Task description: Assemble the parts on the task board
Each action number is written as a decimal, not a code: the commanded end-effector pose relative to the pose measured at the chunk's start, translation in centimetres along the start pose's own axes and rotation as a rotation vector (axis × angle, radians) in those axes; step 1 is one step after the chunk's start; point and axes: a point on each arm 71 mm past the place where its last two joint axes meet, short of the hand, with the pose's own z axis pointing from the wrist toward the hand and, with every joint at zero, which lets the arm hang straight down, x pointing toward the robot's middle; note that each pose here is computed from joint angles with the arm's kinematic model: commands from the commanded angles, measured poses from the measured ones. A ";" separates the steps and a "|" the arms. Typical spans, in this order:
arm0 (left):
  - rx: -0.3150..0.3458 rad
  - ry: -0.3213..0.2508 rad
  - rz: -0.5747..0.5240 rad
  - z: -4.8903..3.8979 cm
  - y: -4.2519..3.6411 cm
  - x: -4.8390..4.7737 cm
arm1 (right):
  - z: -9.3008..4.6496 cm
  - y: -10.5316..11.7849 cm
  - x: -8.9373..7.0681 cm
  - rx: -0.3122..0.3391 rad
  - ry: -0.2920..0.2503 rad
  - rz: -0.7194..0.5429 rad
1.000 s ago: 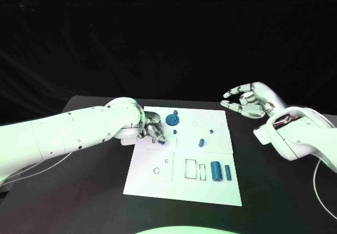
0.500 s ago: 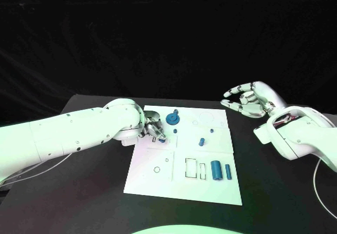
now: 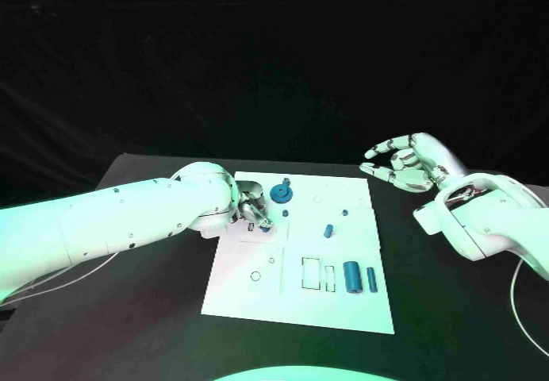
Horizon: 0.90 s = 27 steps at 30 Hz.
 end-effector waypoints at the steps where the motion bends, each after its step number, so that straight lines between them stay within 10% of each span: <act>1: 0.004 -0.019 0.028 0.04 -0.16 -0.05 | 0.0 0.1 0.1 -0.012 0.003 -0.003; 27: -0.011 0.031 0.075 0.05 0.09 0.33 | 0.0 0.0 0.1 -0.011 0.007 -0.003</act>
